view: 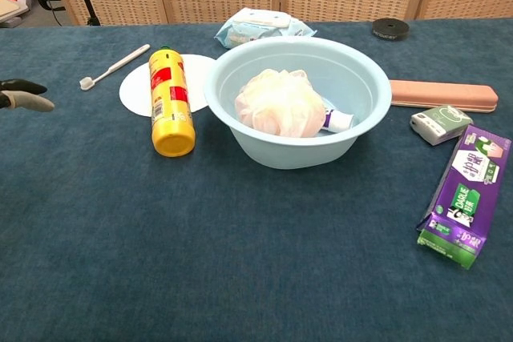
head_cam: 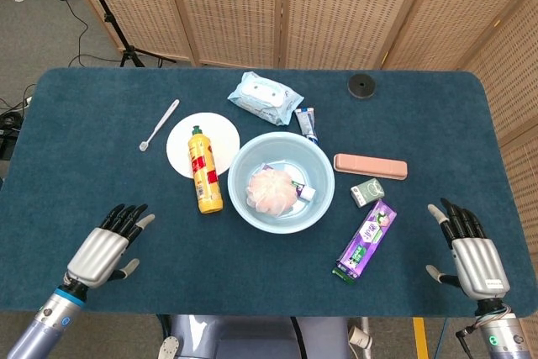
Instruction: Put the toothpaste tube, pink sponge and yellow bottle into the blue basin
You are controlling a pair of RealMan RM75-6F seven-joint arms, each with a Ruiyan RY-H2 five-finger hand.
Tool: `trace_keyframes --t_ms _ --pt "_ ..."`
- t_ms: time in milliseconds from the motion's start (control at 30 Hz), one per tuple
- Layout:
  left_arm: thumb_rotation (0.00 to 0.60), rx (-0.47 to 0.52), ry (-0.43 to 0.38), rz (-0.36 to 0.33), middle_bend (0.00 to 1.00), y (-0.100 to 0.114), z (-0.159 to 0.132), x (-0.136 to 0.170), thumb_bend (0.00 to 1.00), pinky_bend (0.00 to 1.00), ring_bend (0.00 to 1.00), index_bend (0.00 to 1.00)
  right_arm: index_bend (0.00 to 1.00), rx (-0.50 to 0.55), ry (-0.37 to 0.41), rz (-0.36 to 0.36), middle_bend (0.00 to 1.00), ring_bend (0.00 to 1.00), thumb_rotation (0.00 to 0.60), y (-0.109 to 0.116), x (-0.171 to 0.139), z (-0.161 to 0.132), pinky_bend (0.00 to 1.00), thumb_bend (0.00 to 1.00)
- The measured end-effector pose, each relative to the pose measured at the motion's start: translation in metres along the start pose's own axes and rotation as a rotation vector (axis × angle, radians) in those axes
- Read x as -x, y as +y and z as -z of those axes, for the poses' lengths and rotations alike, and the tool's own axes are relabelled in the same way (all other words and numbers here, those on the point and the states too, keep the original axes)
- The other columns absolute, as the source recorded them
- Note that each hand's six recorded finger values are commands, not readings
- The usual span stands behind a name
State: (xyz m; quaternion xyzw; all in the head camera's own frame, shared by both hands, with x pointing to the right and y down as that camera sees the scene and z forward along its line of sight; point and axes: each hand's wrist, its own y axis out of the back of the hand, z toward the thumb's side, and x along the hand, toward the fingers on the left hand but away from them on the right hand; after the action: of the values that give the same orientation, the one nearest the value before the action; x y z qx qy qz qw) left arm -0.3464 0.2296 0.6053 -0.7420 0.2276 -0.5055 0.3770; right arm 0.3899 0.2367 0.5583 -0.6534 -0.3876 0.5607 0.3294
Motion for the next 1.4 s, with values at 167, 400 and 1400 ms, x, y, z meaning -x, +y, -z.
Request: trace_keyframes --t_ms 167,400,1400 --pt "0.558 -0.087 -0.021 0.034 0.00 0.020 0.006 -0.019 0.34 0.00 0.00 0.00 0.08 0.003 0.004 0.004 0.00 0.00 0.600 0.002 -0.001 -0.001 0.06 0.13" --pt "0.559 -0.174 -0.055 0.117 0.00 0.046 0.013 -0.056 0.34 0.00 0.00 0.00 0.08 0.011 0.003 0.011 0.00 0.00 0.600 0.005 -0.002 0.000 0.06 0.13" --pt "0.563 -0.461 -0.130 0.175 0.00 0.051 0.017 -0.180 0.34 0.00 0.00 0.00 0.08 0.048 -0.055 0.016 0.00 0.00 0.600 0.010 0.007 0.022 0.06 0.13"
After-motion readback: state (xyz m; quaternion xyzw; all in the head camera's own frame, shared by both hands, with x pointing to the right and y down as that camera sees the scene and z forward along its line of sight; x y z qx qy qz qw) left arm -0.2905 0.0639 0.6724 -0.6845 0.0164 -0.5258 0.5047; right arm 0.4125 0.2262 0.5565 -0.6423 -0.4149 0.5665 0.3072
